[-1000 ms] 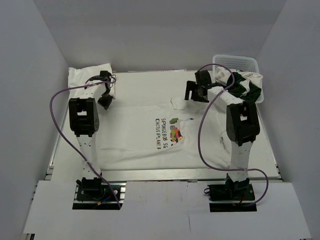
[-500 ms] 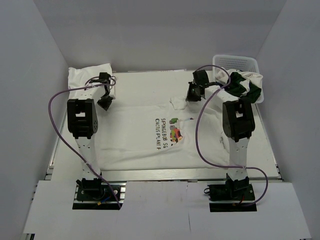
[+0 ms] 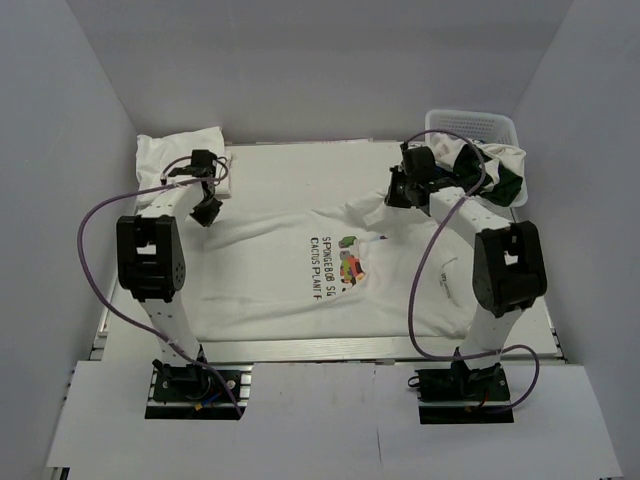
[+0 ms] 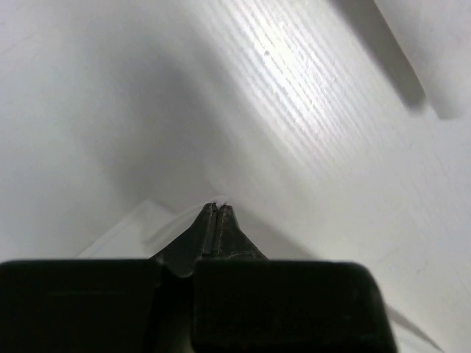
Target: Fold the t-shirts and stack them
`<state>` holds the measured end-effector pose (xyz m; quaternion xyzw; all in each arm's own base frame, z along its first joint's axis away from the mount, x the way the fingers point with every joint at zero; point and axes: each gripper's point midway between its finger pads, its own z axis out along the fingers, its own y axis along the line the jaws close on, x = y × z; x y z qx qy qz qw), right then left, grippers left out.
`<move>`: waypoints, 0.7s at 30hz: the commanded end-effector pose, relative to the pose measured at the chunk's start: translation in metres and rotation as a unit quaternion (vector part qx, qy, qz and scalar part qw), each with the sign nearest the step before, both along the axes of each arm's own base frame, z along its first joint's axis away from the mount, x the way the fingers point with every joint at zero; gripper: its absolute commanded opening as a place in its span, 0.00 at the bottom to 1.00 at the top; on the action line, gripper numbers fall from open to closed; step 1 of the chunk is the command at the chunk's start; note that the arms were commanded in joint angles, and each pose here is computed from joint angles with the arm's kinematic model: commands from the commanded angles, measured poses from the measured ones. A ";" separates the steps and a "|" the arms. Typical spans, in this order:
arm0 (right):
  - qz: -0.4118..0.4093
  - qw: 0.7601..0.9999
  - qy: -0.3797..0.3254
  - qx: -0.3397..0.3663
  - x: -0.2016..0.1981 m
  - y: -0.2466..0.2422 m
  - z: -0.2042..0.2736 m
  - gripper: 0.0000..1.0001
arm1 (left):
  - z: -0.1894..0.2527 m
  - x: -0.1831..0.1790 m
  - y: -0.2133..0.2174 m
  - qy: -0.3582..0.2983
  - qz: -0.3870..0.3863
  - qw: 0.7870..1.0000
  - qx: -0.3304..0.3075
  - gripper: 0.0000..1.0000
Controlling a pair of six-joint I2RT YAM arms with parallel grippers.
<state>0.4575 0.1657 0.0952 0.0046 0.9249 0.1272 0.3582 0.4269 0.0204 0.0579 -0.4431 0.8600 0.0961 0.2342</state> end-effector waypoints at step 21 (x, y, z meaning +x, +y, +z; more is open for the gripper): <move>0.015 0.997 0.079 -0.012 -0.200 -0.058 0.026 0.00 | 0.042 -0.119 0.002 -0.064 0.039 0.997 -0.004 0.00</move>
